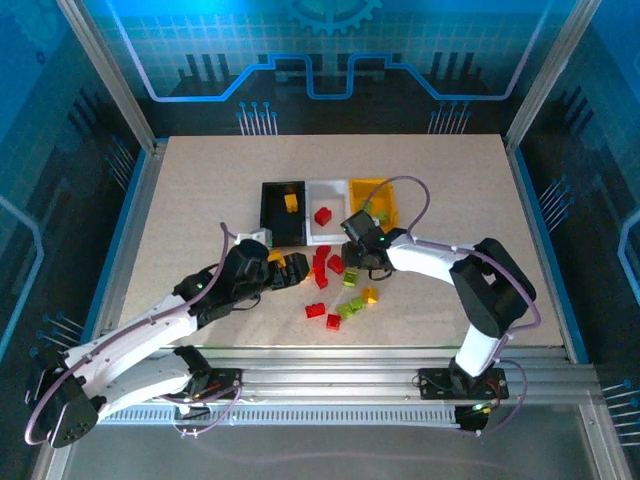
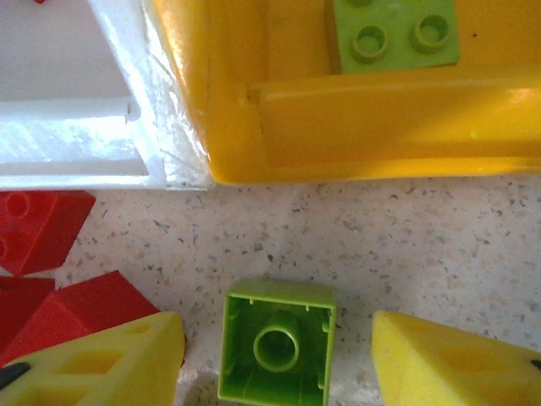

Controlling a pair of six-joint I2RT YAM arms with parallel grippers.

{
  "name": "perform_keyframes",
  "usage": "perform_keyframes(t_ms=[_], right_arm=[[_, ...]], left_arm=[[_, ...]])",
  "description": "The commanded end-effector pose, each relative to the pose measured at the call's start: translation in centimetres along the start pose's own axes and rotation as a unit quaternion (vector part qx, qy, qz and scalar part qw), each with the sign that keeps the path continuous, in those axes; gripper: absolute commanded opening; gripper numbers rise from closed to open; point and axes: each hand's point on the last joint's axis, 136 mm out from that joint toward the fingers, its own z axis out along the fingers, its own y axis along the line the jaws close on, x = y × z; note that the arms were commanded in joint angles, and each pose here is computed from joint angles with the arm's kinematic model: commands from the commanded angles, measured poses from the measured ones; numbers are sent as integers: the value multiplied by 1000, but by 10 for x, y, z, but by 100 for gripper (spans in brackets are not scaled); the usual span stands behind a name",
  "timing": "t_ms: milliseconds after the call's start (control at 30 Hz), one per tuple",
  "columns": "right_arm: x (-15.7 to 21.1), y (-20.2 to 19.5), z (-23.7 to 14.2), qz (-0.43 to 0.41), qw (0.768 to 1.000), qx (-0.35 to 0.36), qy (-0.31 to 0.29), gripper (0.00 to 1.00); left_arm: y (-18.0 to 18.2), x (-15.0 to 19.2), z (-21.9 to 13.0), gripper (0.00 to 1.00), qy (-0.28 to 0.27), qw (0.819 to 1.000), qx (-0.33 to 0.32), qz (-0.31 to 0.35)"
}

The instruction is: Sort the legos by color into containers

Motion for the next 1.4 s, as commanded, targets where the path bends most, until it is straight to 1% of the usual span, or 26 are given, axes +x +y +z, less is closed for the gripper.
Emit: perform_keyframes(t_ms=[0,67,233,367,433,533,700,800,900,1033,1100,1233,1300,1367], right_arm=[[-2,-10,5,12,999,32,3,59],[2,-14,9,13,999,41,12,57],[9,-20,14,14,999,42,19,44],[13,-21,15,11,999,40,25,44],[13,-22,12,9,999,39,25,41],[8,-21,-3,3,1000,24,7,36],[-19,-18,-56,-12,998,-8,-54,33],[-44,-21,-85,-14,995,-17,-96,34],[-70,-32,-87,-1,995,-1,-102,34],[-106,-41,-71,10,994,28,-101,34],[-121,-44,-57,19,995,36,-88,35],[-137,-41,-32,22,997,48,-60,38],[-141,-40,-23,23,997,53,-50,42],[-144,-36,-20,27,998,45,-42,54]], left_arm=[[13,4,1,99,0,1000,-24,-4],[15,4,2,99,-1,1000,-28,-3],[16,3,1,99,-4,1000,-31,0],[18,3,2,99,-4,999,-35,2],[19,3,2,99,-4,999,-36,2],[21,4,2,99,-3,999,-39,3],[25,5,1,99,-2,999,-47,3],[28,8,3,99,2,999,-50,2],[31,10,4,99,5,998,-55,-3],[31,11,2,99,7,998,-54,-9],[31,12,1,99,10,998,-53,-10],[32,16,0,99,22,998,-55,-6],[33,17,0,99,28,998,-59,-5],[33,18,0,99,32,998,-58,0]])
